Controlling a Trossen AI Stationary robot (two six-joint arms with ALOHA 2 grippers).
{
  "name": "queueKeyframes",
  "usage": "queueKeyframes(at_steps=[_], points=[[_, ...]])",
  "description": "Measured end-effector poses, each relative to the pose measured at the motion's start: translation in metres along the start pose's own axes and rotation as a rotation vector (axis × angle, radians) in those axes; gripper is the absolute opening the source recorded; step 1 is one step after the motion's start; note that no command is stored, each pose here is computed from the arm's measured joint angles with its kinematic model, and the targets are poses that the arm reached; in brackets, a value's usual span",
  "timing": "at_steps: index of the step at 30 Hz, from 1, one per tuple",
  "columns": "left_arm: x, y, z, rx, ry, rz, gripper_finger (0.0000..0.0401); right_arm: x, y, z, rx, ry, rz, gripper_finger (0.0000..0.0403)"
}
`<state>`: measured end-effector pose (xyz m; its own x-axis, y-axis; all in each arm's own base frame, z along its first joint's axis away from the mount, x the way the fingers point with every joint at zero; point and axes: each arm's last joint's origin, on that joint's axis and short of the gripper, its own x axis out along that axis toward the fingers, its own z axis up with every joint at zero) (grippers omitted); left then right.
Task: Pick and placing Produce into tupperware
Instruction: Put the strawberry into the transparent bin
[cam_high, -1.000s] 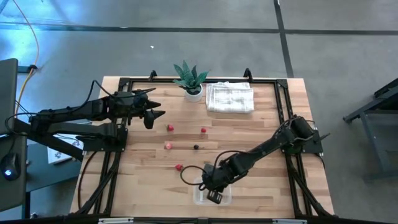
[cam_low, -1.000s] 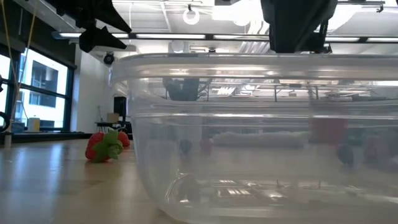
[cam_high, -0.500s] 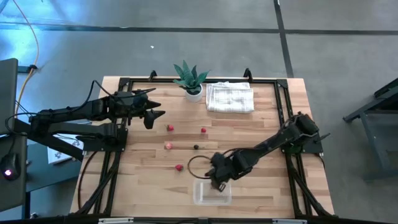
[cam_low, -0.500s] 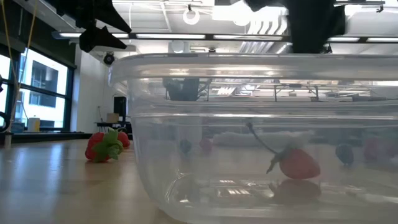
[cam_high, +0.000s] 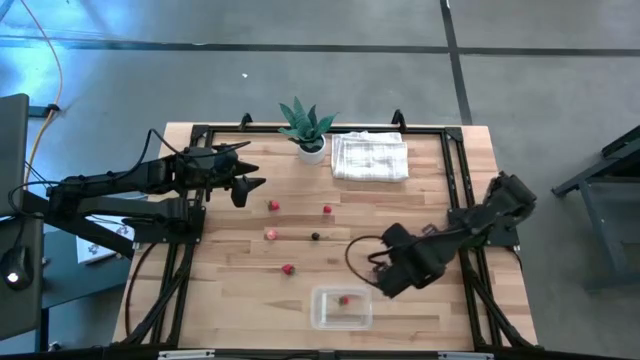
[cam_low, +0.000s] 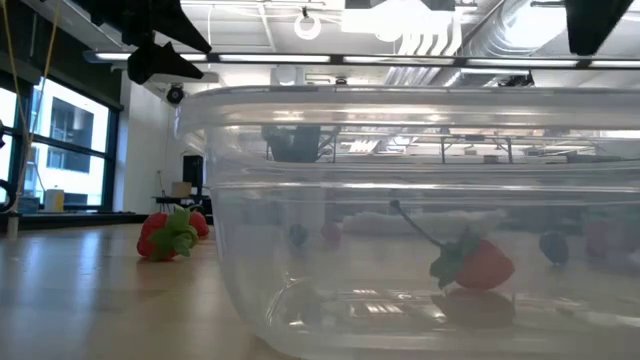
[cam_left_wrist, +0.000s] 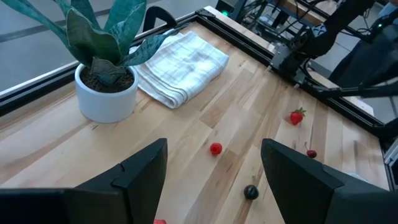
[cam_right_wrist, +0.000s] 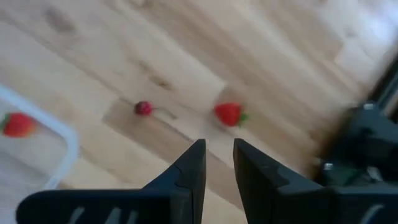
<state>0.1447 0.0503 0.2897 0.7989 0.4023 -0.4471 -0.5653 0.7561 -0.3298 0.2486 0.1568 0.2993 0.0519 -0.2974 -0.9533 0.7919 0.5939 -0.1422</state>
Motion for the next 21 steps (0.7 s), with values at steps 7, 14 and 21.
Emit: queueKeyframes(at_steps=[7, 14, 21], points=[[0.004, 0.007, -0.013, 0.013, 0.123, 0.124, 0.0248, 0.006, -0.064, -0.012, 0.187, -0.094, 0.130, 0.0074], [0.026, 0.015, -0.036, 0.092, 0.422, 0.259, 0.0248, 0.024, -0.095, -0.015, 0.298, -0.131, 0.351, 0.0074], [0.069, 0.017, -0.056, 0.171, 0.644, 0.314, 0.0248, 0.031, -0.102, -0.006, 0.267, -0.163, 0.374, 0.0074]])
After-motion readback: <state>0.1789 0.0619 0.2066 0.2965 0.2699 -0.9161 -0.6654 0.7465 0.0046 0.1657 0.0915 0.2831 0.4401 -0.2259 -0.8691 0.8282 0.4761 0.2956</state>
